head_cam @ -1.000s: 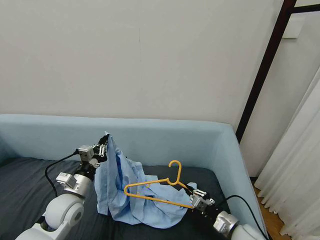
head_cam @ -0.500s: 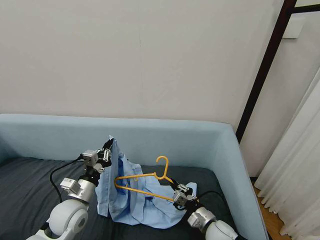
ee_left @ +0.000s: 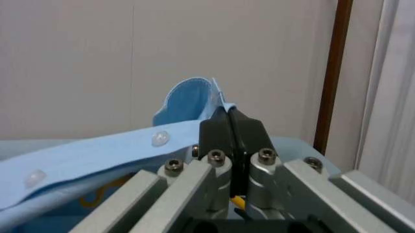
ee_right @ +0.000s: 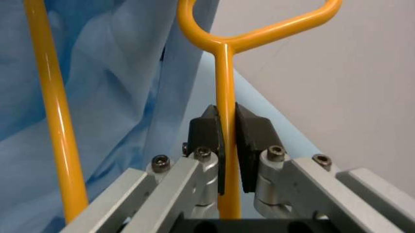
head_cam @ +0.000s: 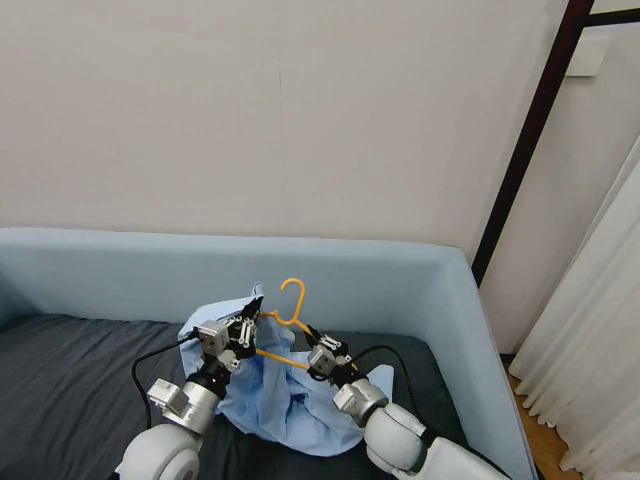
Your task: Pick up the clothes from the sofa and hang them on the clothes hanger.
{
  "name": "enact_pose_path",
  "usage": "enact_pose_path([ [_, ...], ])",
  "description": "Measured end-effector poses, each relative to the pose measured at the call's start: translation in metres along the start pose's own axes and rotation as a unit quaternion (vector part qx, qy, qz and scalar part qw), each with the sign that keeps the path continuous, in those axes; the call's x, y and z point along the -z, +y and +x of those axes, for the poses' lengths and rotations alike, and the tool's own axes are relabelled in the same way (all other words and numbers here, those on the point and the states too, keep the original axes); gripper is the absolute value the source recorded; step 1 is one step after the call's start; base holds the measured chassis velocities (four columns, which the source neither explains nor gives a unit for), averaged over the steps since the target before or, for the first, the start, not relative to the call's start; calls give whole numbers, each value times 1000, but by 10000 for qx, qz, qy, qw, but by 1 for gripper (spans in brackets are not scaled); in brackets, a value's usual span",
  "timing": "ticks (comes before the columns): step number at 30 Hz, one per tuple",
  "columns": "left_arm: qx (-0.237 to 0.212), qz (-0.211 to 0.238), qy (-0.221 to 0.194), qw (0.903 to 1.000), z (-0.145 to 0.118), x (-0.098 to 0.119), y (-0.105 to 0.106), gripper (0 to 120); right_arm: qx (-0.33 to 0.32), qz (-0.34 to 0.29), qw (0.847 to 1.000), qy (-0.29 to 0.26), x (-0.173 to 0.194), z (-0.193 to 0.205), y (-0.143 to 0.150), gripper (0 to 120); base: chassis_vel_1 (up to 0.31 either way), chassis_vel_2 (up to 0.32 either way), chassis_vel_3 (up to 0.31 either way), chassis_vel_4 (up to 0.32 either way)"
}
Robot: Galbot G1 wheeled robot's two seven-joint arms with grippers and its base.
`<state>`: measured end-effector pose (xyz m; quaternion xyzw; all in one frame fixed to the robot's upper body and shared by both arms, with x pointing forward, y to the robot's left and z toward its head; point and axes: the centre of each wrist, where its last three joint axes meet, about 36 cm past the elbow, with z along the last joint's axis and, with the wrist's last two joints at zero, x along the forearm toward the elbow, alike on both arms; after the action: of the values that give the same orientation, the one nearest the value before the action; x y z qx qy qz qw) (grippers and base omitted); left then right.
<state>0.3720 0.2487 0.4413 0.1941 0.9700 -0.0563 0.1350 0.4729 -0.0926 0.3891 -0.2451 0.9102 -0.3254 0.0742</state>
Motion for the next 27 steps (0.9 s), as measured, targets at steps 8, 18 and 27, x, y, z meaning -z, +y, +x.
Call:
enact_pose_path([
  [8, 80, -504, -219, 9985, -5, 13, 22, 0, -96, 326, 9990, 296, -15, 11, -21, 5, 0, 0, 0, 0],
  [18, 179, -558, -213, 9981, -7, 6, 23, 0, -317, 621, 9957, 604, -15, 36, -36, 5, 0, 0, 0, 0],
  [27, 17, 150, -386, 9991, -5, -20, -20, 0, -385, -263, 9976, 520, 10, 29, -7, 5, 0, 0, 0, 0],
])
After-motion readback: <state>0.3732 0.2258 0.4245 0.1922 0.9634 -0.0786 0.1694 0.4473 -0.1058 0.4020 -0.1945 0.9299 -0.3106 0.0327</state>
